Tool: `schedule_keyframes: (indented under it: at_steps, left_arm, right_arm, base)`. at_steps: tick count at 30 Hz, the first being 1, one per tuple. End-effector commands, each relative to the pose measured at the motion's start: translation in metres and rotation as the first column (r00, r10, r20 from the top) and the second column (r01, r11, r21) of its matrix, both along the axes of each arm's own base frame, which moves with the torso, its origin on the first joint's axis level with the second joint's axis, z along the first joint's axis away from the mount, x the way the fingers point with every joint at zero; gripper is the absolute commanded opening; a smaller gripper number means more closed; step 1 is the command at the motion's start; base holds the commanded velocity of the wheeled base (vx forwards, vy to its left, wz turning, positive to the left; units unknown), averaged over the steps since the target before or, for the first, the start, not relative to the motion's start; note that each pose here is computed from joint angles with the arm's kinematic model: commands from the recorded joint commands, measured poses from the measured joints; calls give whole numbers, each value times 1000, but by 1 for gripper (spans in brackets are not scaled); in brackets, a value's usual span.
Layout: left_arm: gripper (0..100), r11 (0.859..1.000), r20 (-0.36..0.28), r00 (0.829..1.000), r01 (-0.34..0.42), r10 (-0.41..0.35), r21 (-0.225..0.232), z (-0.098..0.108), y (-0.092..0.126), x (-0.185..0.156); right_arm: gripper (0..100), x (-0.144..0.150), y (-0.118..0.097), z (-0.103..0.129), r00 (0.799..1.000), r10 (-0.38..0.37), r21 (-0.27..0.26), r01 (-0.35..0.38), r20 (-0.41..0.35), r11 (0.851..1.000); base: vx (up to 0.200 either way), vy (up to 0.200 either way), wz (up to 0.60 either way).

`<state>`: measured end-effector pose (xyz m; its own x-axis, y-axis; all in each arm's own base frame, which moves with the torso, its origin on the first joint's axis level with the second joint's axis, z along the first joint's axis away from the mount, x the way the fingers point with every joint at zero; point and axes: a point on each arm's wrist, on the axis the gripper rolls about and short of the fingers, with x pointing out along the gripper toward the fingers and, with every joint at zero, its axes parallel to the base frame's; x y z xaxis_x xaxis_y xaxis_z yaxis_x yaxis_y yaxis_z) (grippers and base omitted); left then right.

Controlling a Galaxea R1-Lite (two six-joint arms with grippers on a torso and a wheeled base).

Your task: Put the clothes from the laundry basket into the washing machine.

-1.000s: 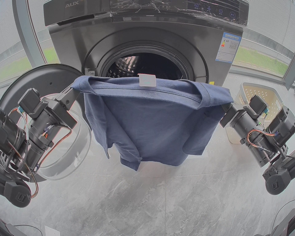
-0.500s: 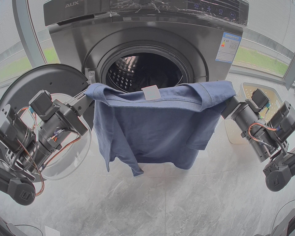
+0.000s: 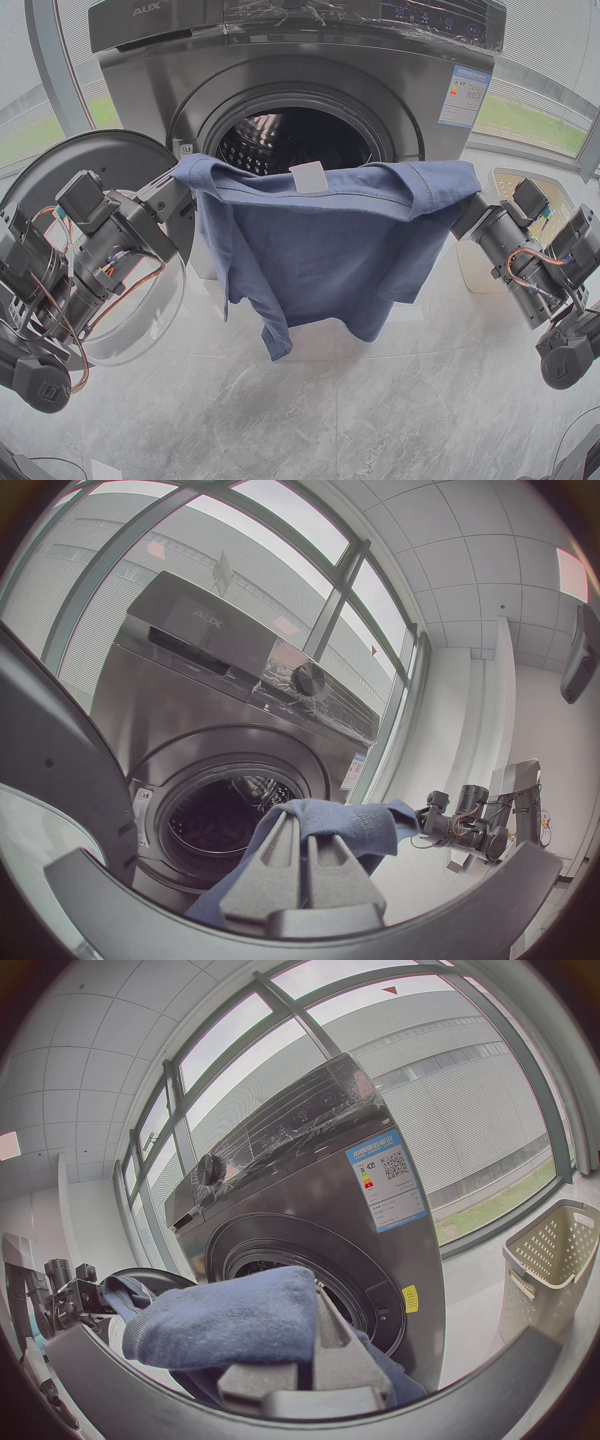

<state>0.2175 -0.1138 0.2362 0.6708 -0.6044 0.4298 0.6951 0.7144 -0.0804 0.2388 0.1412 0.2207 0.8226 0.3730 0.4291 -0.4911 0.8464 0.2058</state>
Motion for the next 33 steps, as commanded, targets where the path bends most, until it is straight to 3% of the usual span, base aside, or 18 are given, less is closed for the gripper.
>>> schedule_keyframes:
  at_steps: [1, 6, 13, 17, 18, 23, 26, 33]
  left_arm:
    - [0, 999, 7, 999, 42, -42, -2, 2, -11, -2]
    - [0, 997, 2, 997, 79, -79, 0, 1, -22, -3]
    - [0, 993, -17, 993, 116, -116, 7, -6, -32, -6]
    - [0, 992, -24, 992, 123, -123, 11, -9, -34, -7]
    - [0, 992, -28, 992, 125, -125, 13, -10, -34, -7]
    - [0, 991, -31, 991, 133, -132, 14, -11, -35, -9]
    - [0, 991, -28, 990, 136, -135, 13, -10, -36, -9]
    - [0, 991, -27, 991, 135, -135, 14, -10, -36, -9]
  right_arm:
    - [0, -4, 4, -12, 999, 24, -24, -25, -44, 999]
    - [0, -9, 31, -50, 979, 110, -96, -128, -169, 987]
    - [0, 3, 70, -104, 942, 149, -183, -211, -302, 960]
    - [0, 12, 84, -120, 932, 159, -190, -229, -326, 955]
    - [100, 16, 88, -121, 932, 162, -184, -230, -323, 956]
    - [100, 26, 97, -141, 925, 150, -216, -235, -350, 947]
    - [100, 23, 107, -157, 914, 161, -250, -266, -373, 931]
    - [100, 28, 135, -175, 906, 221, -261, -326, -362, 909]
  base:
    - [0, 0, 0]
    - [0, 0, 0]
    - [0, 0, 0]
    - [0, 0, 0]
    - [0, 0, 0]
    - [0, 0, 0]
    - [0, 0, 0]
    - [0, 0, 0]
